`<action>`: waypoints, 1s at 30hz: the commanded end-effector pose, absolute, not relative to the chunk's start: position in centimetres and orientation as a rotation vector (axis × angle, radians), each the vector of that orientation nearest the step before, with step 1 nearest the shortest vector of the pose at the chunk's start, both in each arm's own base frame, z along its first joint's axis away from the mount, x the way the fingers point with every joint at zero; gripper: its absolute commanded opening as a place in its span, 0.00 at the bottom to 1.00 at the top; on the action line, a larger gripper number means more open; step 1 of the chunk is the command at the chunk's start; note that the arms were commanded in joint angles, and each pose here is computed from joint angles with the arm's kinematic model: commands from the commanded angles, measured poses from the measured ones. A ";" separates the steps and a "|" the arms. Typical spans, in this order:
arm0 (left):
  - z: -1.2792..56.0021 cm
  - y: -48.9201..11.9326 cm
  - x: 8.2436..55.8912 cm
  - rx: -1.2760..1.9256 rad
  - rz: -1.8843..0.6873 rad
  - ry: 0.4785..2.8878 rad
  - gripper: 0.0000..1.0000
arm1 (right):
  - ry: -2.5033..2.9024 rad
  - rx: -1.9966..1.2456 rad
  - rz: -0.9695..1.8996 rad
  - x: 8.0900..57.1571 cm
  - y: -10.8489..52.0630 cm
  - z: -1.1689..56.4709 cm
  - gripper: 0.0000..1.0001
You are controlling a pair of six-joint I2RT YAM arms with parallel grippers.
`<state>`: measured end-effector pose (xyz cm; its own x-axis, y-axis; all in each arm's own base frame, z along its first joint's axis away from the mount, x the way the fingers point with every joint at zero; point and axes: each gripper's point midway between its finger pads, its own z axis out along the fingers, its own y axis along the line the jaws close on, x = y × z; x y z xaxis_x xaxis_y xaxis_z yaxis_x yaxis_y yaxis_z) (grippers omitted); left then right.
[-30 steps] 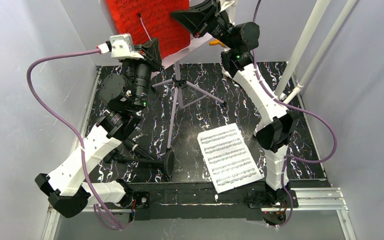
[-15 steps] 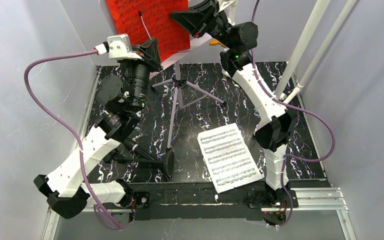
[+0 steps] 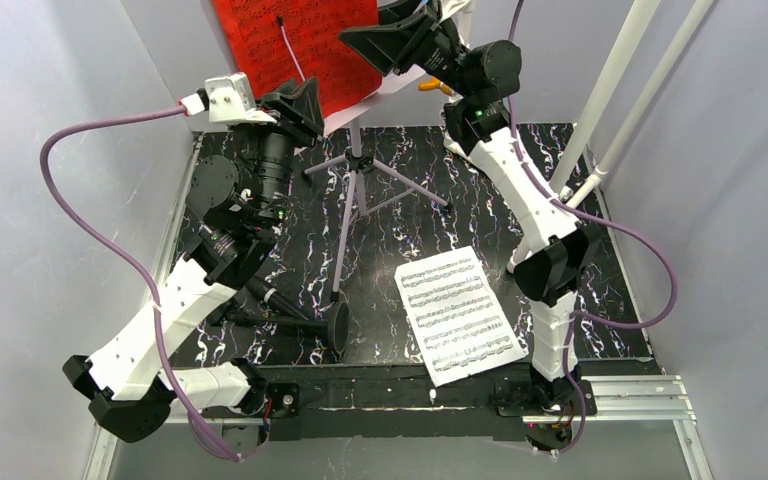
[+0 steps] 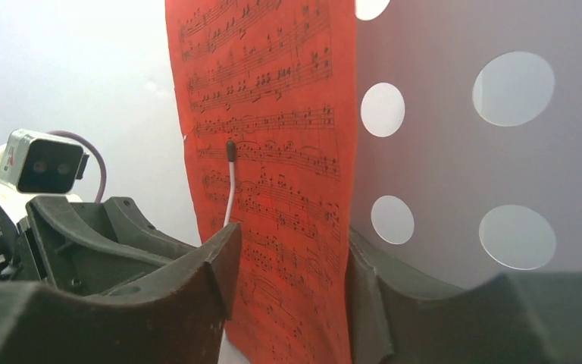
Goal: Set up the instrument practice props
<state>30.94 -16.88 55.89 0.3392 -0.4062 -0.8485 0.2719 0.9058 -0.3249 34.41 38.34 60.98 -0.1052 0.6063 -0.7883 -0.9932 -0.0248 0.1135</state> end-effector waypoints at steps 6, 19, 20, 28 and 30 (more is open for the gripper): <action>56.7 -14.9 29.2 -0.198 -0.491 1.089 0.55 | 0.972 -0.536 1.400 34.8 36.2 62.2 0.77; 55.4 -12.6 23.6 -0.128 -0.627 1.054 0.88 | 1.397 -0.579 1.115 35.2 33.6 53.4 0.97; 55.2 -12.4 22.8 -0.111 -0.642 1.056 0.90 | 1.442 -0.590 1.061 35.1 32.9 52.0 0.98; 51.6 -10.5 17.9 -0.006 -0.712 1.165 0.98 | 1.695 -0.628 0.823 31.4 27.5 42.5 0.98; 49.0 -10.9 17.3 0.033 -0.724 1.267 0.98 | 1.800 -0.609 0.823 30.7 27.0 38.3 0.98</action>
<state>17.79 -9.18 53.95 0.2891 -0.5539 -0.7807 0.4909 0.7860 -0.3759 31.99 29.29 43.48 -0.2845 0.0656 -0.9564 -0.7772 0.5684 0.2702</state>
